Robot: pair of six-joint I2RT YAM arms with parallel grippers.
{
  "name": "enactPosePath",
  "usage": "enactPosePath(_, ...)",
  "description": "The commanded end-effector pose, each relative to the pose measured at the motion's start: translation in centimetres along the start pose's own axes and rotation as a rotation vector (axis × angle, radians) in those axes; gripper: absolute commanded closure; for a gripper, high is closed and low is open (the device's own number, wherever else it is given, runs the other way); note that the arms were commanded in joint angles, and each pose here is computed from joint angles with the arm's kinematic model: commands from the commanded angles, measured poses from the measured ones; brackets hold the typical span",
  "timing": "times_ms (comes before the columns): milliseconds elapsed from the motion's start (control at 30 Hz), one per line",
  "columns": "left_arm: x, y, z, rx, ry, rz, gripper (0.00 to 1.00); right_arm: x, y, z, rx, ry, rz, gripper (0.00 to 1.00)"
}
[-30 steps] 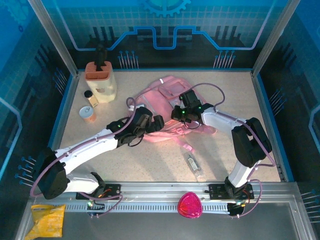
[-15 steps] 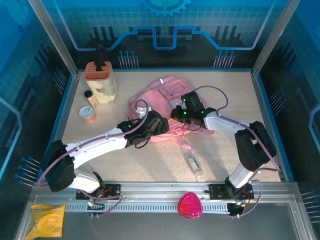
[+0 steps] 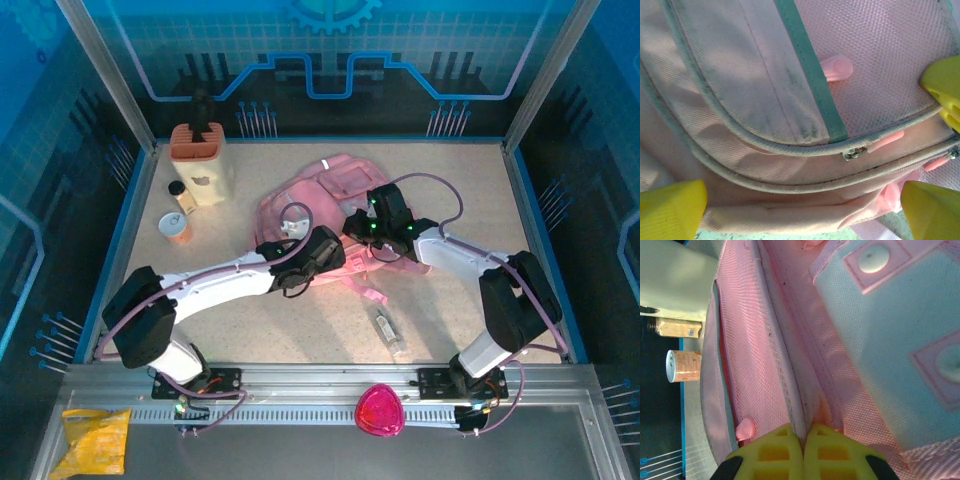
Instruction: Pack the student bag
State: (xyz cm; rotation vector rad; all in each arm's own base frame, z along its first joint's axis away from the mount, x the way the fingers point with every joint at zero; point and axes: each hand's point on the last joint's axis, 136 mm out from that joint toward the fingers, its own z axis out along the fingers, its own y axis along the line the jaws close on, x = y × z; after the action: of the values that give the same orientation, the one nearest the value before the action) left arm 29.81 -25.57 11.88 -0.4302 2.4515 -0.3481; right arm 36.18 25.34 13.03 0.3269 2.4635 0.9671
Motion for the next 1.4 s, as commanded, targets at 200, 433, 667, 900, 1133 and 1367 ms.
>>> enactPosePath(200, -1.7, -1.9, 0.7, -0.010, -0.076, -0.102, 0.01, -0.8, 4.4, -2.0, -0.161, -0.059, -0.015, 1.00)
enactPosePath(433, -2.4, -1.9, 1.6, -0.062, -0.100, -0.149, 0.01, -0.8, 4.7, -2.0, -0.181, -0.062, 0.001, 1.00)
enactPosePath(667, -1.8, -1.7, 1.9, -0.025, -0.096, -0.164, 0.01, -1.4, 5.1, -2.1, -0.202, -0.068, 0.019, 1.00)
enactPosePath(900, -0.7, -2.4, 2.1, 0.019, -0.039, -0.141, 0.01, -1.9, 5.6, -2.0, -0.222, -0.073, 0.027, 1.00)
enactPosePath(1133, -0.5, -2.9, 2.3, 0.057, -0.053, -0.142, 0.01, -2.3, 5.9, -2.2, -0.232, -0.083, 0.030, 1.00)
enactPosePath(1367, -1.2, -3.6, 1.6, 0.136, -0.088, -0.126, 0.01, -2.6, 6.0, -2.4, -0.245, -0.085, 0.036, 1.00)
